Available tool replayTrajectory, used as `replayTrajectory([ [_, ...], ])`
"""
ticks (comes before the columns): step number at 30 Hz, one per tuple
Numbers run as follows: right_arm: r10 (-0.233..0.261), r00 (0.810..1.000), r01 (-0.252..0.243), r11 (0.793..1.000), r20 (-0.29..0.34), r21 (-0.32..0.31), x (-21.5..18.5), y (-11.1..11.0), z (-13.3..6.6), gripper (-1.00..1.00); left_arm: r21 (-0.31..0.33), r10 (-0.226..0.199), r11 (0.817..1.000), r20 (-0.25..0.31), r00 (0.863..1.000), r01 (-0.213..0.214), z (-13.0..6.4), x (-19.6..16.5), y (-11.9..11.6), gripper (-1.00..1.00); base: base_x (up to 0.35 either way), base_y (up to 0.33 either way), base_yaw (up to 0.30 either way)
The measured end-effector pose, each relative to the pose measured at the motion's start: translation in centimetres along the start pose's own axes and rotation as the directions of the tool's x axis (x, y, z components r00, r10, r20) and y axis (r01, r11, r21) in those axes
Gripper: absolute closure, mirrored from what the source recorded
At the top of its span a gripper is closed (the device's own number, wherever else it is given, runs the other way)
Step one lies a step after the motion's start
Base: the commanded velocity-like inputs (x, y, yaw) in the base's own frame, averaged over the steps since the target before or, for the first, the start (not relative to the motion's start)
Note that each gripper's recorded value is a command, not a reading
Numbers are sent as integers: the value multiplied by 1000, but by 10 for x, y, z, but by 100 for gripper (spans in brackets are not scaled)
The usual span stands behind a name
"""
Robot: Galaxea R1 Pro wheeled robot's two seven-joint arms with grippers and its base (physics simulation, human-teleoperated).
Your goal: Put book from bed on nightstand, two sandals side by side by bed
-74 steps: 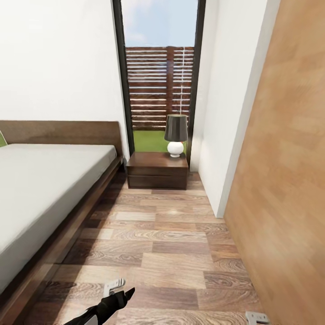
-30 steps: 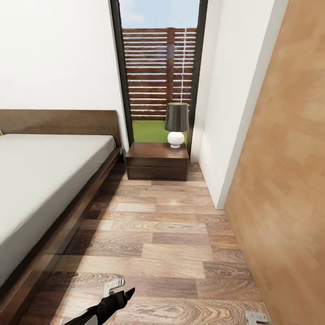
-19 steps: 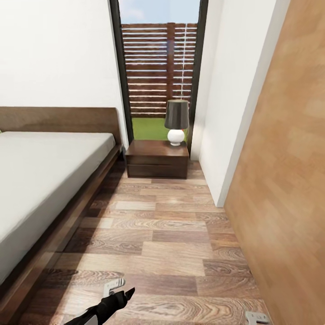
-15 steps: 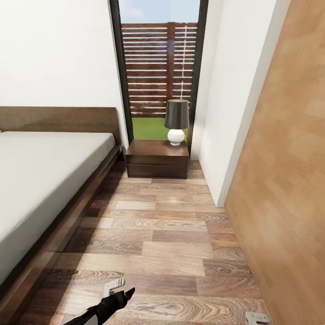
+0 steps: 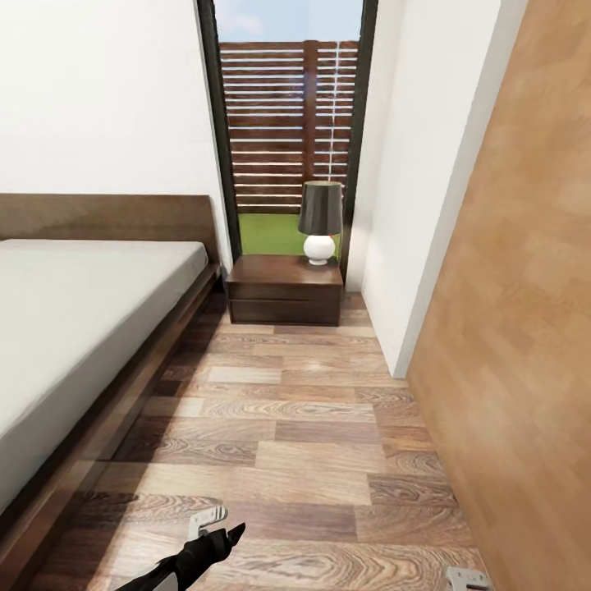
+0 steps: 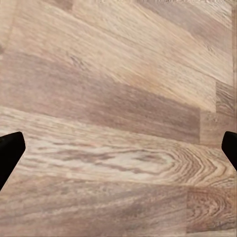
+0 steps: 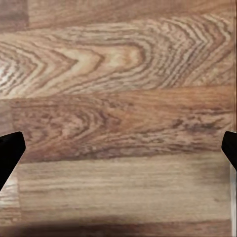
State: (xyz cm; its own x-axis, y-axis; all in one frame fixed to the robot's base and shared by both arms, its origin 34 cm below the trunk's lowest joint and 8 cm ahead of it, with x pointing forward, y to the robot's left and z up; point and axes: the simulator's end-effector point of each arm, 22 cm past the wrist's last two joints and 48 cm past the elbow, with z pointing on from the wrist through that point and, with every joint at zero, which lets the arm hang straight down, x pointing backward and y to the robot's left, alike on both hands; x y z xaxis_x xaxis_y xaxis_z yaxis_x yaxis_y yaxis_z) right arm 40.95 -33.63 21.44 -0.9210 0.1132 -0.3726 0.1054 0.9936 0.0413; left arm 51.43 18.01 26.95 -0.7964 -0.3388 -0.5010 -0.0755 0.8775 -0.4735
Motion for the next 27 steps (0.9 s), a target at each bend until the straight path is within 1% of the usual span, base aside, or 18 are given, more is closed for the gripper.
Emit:
replayTrajectory([
  [6,1,1000,-1,1000,0,0,0,0,0,-100,0,0,1000,0,1000,0,0,0,0,-100,131,-106,0],
  [27,-5,1000,6,1000,8,-1,-4,0,-1,-100,3,2,1000,7,1000,-3,-1,-4,-2,-100,5,-4,0],
])
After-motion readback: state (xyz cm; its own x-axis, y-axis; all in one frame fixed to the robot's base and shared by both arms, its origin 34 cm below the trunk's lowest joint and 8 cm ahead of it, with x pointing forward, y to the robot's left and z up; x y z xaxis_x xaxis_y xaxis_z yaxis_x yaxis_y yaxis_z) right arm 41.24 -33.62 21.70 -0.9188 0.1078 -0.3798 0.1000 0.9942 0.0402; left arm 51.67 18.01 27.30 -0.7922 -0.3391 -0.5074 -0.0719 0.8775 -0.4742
